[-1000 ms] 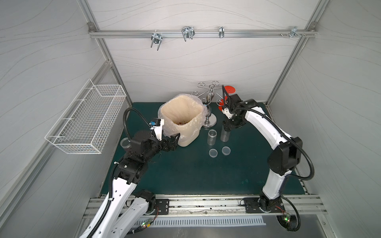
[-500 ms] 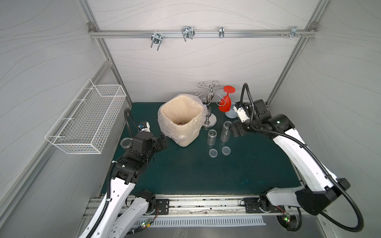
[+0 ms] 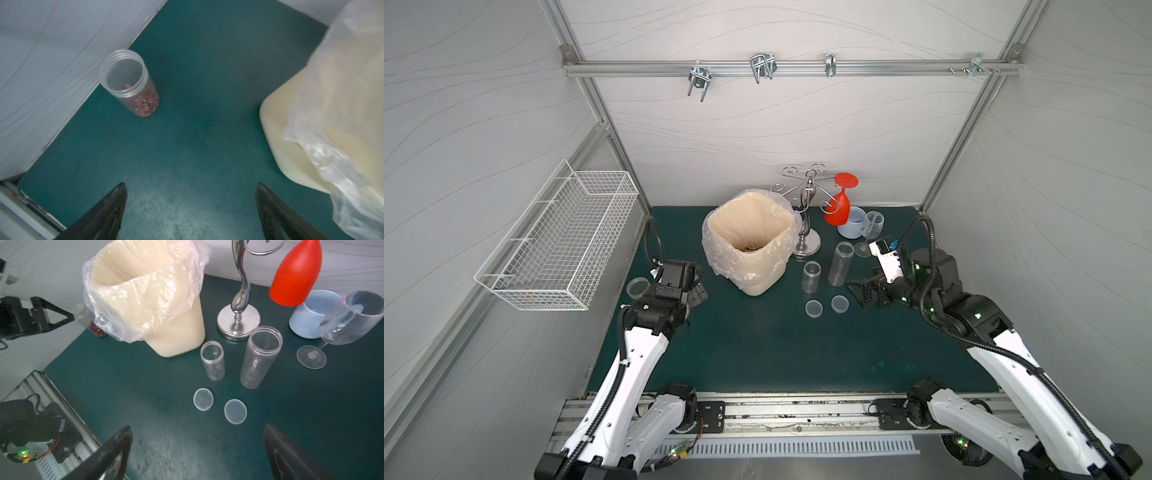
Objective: Empty the moldy dried flower tea in the jars
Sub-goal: Pick up the jar from the center of the board.
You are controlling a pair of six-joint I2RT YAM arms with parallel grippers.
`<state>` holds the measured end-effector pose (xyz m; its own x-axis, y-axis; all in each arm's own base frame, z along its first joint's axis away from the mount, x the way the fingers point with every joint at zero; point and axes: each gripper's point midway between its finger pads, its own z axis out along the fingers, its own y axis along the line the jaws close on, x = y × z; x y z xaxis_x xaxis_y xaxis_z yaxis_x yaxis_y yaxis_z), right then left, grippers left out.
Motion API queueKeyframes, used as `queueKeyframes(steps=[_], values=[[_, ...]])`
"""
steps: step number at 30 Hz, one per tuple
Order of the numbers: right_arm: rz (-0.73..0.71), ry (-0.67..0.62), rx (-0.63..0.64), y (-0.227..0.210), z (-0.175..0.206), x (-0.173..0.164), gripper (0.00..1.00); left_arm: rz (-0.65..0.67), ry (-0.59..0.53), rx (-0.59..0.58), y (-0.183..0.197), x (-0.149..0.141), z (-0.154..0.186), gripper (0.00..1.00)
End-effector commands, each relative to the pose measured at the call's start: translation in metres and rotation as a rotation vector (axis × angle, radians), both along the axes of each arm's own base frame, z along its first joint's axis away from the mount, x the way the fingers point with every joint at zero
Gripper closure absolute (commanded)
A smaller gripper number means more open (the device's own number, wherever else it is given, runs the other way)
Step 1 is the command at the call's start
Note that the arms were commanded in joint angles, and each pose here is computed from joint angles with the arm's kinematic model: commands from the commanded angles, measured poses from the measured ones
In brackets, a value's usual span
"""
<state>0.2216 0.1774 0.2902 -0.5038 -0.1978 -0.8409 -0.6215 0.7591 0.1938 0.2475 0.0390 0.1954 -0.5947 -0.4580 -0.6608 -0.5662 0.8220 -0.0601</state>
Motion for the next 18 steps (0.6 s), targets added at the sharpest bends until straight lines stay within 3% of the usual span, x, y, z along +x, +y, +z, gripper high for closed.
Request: queueKeyframes(steps=[1, 10, 18], values=[[0.061, -0.085, 0.100, 0.011, 0.022, -0.006, 0.01, 0.062, -0.042, -0.004, 0.011, 0.010, 0.009, 0.03], [0.108, -0.142, 0.169, 0.013, 0.032, -0.021, 0.01, 0.210, -0.009, -0.019, 0.045, 0.024, -0.009, 0.03], [0.141, -0.201, 0.230, 0.016, 0.039, -0.027, 0.01, 0.344, -0.130, 0.087, 0.076, 0.037, -0.016, 0.03]])
